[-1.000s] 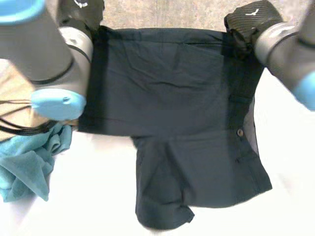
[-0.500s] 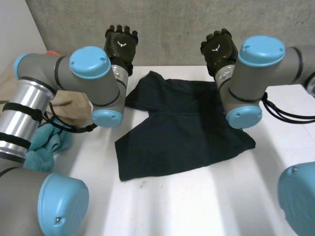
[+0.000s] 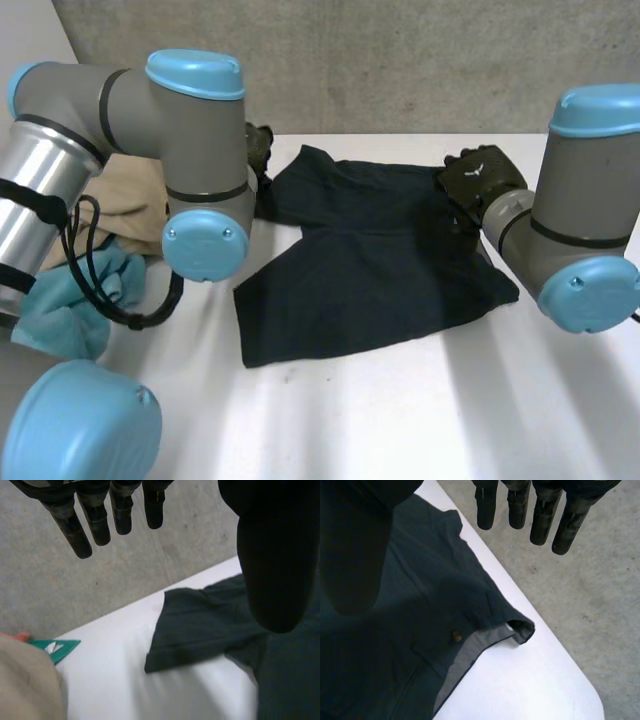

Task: Fold the laundry.

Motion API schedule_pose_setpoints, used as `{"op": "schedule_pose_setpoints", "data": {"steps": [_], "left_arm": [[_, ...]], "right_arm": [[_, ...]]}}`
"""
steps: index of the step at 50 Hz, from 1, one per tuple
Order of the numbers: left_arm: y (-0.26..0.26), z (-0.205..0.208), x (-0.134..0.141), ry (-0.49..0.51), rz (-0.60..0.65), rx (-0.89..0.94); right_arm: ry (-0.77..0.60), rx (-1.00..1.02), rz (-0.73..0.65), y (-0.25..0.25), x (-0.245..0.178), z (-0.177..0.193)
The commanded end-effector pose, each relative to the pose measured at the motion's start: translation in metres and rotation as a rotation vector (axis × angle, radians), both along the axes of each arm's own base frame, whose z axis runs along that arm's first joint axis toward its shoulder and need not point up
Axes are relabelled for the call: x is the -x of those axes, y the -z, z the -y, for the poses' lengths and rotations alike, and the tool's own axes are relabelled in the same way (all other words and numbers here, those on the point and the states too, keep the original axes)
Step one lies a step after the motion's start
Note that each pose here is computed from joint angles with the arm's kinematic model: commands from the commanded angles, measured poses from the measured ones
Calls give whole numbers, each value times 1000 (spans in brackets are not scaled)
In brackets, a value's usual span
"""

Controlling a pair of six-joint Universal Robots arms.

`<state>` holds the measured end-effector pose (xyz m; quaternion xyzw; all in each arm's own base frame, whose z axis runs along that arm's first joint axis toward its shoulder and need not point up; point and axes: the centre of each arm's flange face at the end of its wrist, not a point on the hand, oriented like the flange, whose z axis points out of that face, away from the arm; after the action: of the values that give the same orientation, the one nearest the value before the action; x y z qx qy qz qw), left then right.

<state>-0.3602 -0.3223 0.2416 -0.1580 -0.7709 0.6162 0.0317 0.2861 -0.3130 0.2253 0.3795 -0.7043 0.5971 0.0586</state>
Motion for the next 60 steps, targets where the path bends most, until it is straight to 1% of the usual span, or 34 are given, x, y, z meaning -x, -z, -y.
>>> {"op": "schedule_pose_setpoints", "data": {"steps": [1,5,6,8,9,10,12,13,17,21,25,28,35,41,48,60], "left_arm": [[9,-20,-8,-7,29,-31],[15,-33,-23,8,-27,60],[16,-41,-27,42,-41,110],[18,-52,-29,98,-30,158],[20,-58,-30,129,-13,176],[26,-69,-33,179,33,199],[36,-81,-38,224,91,197],[49,-93,-43,262,148,171],[73,-116,-58,302,237,95],[86,-130,-70,308,251,28],[97,-137,-76,309,251,-18],[100,-139,-76,319,251,-29],[108,-137,-73,364,239,-47],[117,-131,-69,366,251,-61],[122,-122,-64,362,259,-58],[129,-110,-56,357,262,-52]], "right_arm": [[-4,-34,-15,14,2,-5],[-36,-72,-20,25,2,-11],[-43,-76,-18,26,2,-12],[-53,-86,-18,27,2,-14],[-54,-90,-16,26,6,-14],[-49,-92,-15,25,8,-14],[-40,-97,-19,23,14,-14],[-28,-98,-23,21,21,-13],[-27,-117,-39,22,34,-14],[-62,-128,-80,27,46,-15],[-69,-152,-121,37,63,-12],[-72,-165,-129,42,68,-12],[-104,-150,-111,55,66,-11],[-101,-117,-78,64,80,2],[-127,-144,-65,77,79,3],[-122,-160,-70,94,79,8]]}}
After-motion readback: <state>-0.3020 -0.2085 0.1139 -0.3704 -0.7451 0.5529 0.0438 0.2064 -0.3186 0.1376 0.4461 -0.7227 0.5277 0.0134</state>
